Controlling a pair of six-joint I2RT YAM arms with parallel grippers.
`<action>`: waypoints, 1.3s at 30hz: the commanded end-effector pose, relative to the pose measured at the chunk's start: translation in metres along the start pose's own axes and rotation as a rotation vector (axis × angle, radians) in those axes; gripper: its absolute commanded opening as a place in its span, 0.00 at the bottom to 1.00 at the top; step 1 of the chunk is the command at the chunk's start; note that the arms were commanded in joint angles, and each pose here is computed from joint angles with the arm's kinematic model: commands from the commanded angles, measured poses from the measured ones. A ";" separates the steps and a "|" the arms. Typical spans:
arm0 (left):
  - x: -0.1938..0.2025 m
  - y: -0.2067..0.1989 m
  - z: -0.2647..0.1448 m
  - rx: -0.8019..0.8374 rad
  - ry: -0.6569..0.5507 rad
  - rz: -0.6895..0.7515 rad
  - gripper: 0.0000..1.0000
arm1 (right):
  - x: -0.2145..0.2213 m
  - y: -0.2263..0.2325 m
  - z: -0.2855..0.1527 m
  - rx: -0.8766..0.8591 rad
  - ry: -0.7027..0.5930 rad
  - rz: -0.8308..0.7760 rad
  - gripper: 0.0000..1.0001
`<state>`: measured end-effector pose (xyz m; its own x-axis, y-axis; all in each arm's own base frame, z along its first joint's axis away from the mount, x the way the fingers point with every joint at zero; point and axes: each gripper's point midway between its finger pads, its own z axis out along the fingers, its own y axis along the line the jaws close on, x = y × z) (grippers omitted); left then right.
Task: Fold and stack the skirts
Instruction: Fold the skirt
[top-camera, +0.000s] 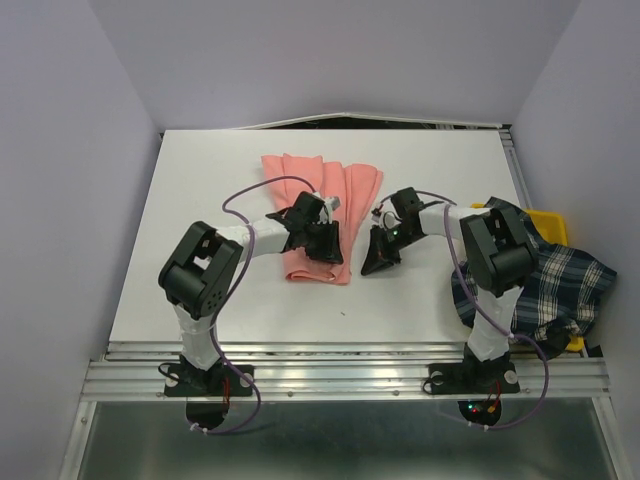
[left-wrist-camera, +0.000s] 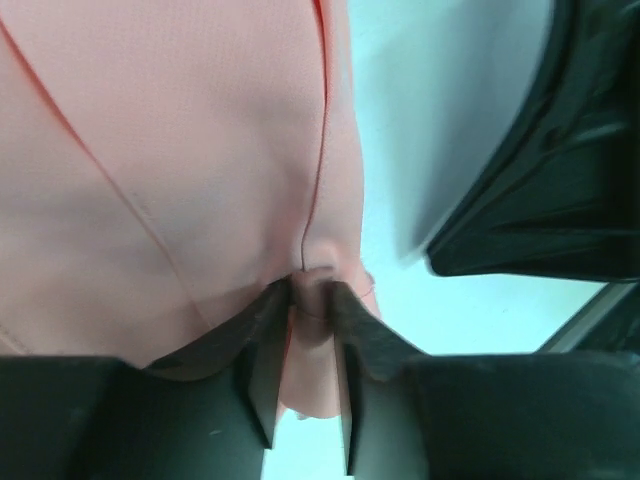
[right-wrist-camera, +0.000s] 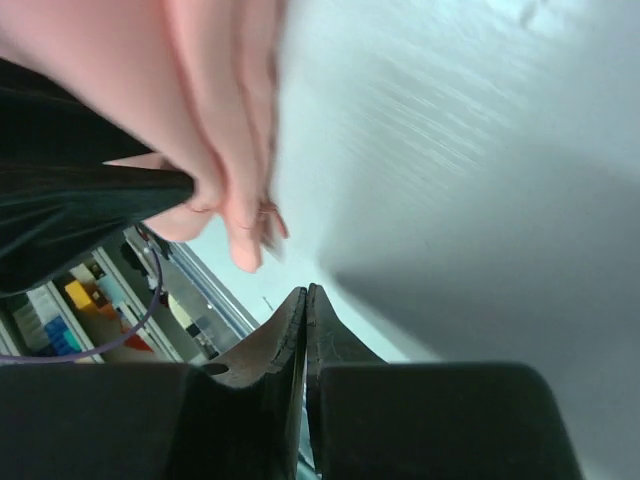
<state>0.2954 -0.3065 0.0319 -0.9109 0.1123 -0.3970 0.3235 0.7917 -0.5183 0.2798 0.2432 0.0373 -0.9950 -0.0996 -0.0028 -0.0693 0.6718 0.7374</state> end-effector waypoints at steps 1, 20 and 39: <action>-0.008 0.000 -0.016 -0.025 -0.015 0.033 0.39 | 0.001 0.005 0.019 -0.056 -0.018 -0.008 0.07; -0.039 0.030 -0.110 -0.058 -0.124 0.184 0.20 | 0.024 0.049 0.089 -0.173 -0.013 -0.034 0.05; 0.031 0.081 -0.017 -0.152 0.173 0.297 0.00 | -0.176 0.088 -0.110 0.015 -0.622 -0.246 0.48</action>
<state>0.2930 -0.2504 0.0245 -0.8134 0.3916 -0.4301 0.5539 0.7472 -0.3673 0.3949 0.2242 0.1282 -0.9108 0.1258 -0.3932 -0.2183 0.6617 0.7173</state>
